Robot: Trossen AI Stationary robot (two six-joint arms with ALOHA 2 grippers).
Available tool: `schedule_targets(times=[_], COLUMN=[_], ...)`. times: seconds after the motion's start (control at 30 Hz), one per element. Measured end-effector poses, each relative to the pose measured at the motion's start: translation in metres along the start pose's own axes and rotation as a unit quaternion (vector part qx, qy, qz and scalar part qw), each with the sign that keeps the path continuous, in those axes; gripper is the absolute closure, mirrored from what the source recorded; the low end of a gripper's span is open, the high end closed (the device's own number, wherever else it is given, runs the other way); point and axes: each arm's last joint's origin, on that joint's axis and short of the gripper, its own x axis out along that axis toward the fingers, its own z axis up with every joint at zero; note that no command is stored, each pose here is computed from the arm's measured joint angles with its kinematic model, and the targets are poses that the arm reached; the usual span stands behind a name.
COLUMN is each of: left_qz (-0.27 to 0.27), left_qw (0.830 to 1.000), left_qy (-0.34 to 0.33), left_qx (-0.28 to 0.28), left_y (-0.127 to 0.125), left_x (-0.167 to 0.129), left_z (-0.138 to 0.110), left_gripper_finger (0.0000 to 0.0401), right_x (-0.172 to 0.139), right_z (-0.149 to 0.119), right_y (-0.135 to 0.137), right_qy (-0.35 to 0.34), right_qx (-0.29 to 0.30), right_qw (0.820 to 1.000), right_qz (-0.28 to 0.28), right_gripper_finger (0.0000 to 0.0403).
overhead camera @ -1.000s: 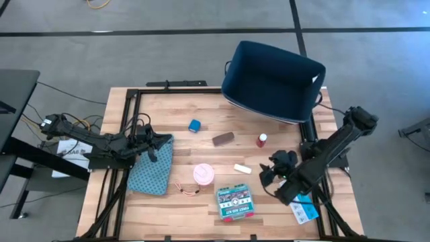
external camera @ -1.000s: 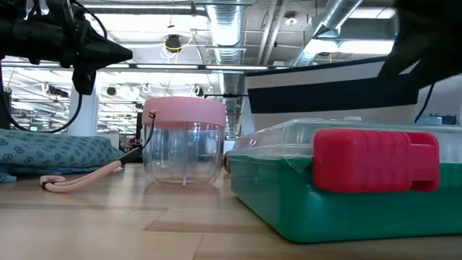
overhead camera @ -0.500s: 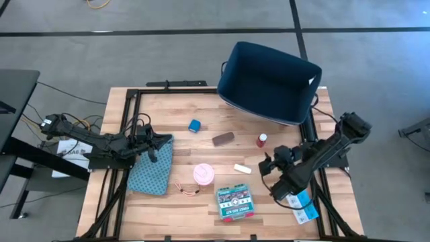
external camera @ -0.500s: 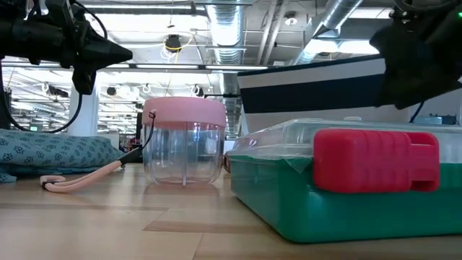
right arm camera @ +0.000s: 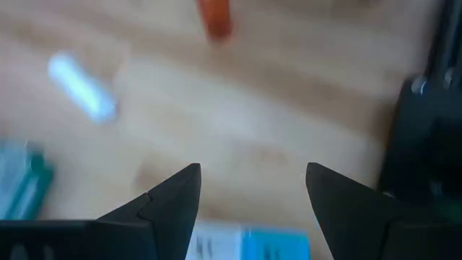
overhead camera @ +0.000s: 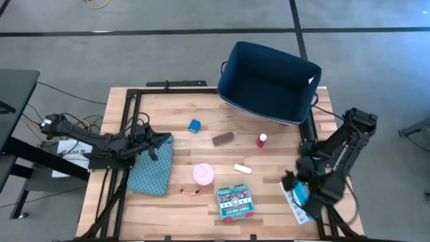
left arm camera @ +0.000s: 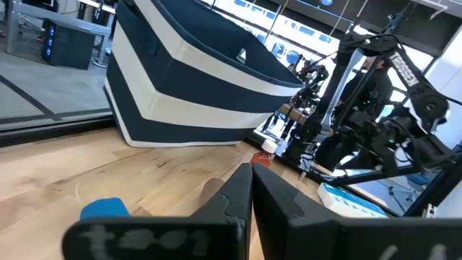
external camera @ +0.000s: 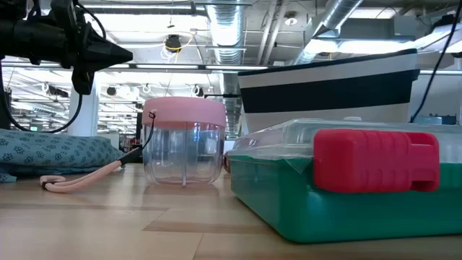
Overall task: Pick & place medical supplies in basket/bin
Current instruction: Put the red medicine bottle into the blue organizer bin
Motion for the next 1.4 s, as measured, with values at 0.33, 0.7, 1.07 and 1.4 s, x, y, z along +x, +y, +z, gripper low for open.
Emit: schedule_targets(times=[0.33, 0.7, 1.07, 1.4], left_qz=[0.029, 0.019, 0.011, 0.010], left_qw=[0.999, 0.999, 0.999, 0.999], left_qy=[-0.014, -0.028, -0.037, -0.036], left_qx=[0.000, -0.013, -0.013, -0.013], left_y=[0.002, 0.000, -0.001, -0.001], left_x=[0.000, 0.000, 0.000, 0.000], left_z=[0.001, 0.005, 0.007, 0.007], left_gripper_finger=[0.0401, 0.0401, 0.0401, 0.0401], right_x=[0.020, 0.061, 0.052, 0.038], right_z=[-0.030, 0.014, 0.054, 0.093], right_y=[0.022, 0.046, 0.045, 0.045], right_qy=[-0.078, -0.156, -0.182, -0.180], right_qx=[-0.012, -0.030, -0.031, -0.076], right_qw=[0.995, 0.985, 0.982, 0.980], right_qz=[0.066, -0.061, -0.023, 0.044], right_gripper_finger=[0.0159, 0.0159, 0.0159, 0.0159])
